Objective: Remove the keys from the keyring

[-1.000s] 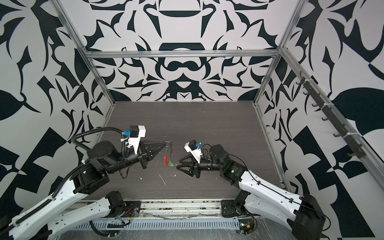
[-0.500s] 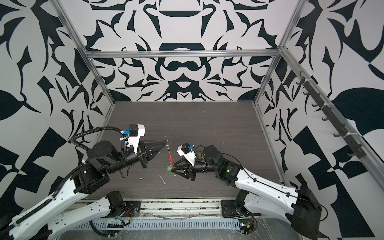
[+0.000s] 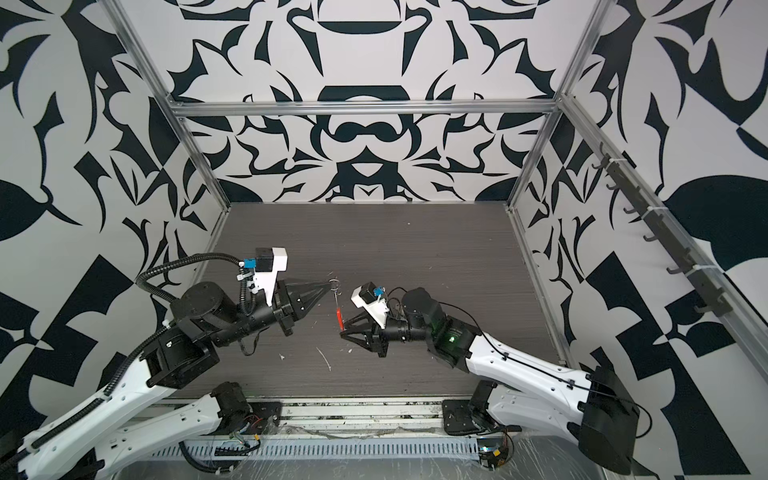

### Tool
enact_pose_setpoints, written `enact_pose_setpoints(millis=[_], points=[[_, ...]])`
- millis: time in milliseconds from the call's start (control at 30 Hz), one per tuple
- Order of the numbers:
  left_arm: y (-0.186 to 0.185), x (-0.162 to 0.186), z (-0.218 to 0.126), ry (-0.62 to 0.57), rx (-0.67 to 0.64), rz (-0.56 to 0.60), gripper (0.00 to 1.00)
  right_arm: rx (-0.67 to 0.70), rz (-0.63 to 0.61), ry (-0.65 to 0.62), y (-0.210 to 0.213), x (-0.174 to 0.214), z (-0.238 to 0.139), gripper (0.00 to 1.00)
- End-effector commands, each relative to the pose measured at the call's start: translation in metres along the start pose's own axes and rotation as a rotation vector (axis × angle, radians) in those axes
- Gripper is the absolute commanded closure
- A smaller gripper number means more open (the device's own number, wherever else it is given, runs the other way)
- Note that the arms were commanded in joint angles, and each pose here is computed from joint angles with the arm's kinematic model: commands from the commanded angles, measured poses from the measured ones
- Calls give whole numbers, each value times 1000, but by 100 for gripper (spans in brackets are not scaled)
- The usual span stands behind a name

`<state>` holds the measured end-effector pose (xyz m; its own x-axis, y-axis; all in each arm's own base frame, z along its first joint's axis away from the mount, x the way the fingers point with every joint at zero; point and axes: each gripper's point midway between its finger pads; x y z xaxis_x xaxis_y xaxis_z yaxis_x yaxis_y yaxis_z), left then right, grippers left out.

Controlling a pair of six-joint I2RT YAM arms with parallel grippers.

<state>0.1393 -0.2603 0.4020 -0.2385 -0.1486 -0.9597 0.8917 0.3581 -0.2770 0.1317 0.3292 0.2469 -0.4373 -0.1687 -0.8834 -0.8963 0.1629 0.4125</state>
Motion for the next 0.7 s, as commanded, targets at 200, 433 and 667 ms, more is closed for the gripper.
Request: enact_pose_setpoints(millis=[200, 433, 667], points=[[-7, -16, -8, -59, 17, 8, 100, 56, -68, -50, 4, -22, -13, 68], [-6, -16, -6, -56, 14, 7, 100, 76, -69, -45, 0, -25, -9, 60], [-4, -14, -4, -54, 8, 4, 100, 15, -81, -69, 12, -32, -9, 66]])
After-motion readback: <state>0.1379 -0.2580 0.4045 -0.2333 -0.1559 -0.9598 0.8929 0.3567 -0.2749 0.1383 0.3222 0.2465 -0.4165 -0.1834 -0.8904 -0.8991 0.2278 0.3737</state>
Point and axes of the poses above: each gripper's point midway between its finger pads, its own z axis out along the fingers, its own y axis along the line the jaws close on, x = y × z, and after that the axes turned 3 degrees about z, right-handed
